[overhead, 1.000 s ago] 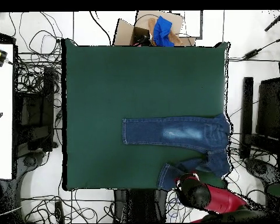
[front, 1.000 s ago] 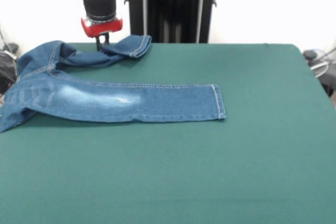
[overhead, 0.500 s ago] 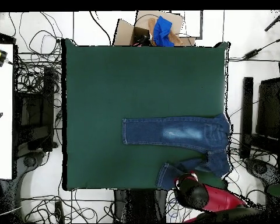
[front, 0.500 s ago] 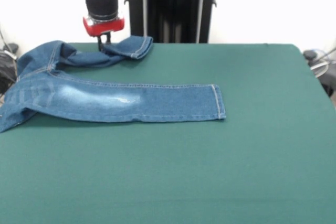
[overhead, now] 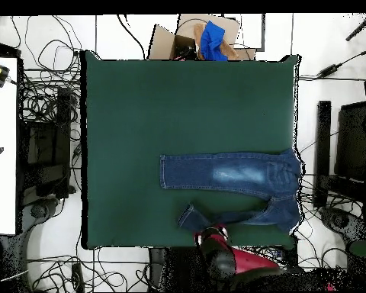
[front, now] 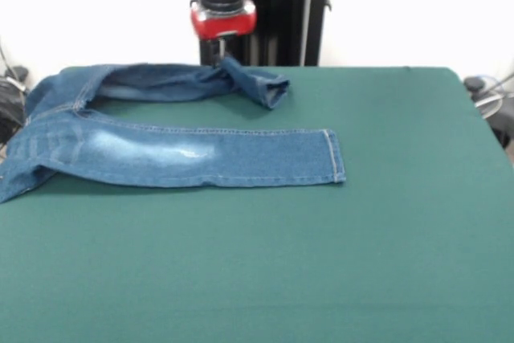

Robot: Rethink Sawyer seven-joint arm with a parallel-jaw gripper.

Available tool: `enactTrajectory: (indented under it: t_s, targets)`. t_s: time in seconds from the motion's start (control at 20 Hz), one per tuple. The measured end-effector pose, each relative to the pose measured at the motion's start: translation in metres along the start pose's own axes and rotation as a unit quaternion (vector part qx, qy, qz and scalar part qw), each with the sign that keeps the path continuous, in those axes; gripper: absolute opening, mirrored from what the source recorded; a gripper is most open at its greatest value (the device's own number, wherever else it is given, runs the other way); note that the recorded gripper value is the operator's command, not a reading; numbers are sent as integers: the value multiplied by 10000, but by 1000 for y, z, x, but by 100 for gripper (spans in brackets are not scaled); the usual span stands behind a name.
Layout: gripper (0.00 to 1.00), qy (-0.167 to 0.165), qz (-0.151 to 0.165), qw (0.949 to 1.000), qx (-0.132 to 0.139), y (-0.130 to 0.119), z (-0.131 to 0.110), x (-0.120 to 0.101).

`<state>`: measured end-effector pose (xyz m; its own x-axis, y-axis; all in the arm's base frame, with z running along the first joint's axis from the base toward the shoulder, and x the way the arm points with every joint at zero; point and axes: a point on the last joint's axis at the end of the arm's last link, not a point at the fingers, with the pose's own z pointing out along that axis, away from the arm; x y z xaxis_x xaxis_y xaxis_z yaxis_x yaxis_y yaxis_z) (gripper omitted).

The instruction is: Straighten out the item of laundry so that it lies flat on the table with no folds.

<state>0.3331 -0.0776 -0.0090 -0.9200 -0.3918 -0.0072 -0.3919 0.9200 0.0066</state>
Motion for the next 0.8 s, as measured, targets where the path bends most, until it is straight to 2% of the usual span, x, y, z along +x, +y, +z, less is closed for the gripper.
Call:
enactTrajectory:
  t_s: [0.1,0.25,0.8]
  targets:
    - [0,-26,87,10000,14,7,-3,-3]
    - [0,-135,420,9990,92,33,-18,-14]
    - [0,-488,1022,9928,400,66,-37,-39]
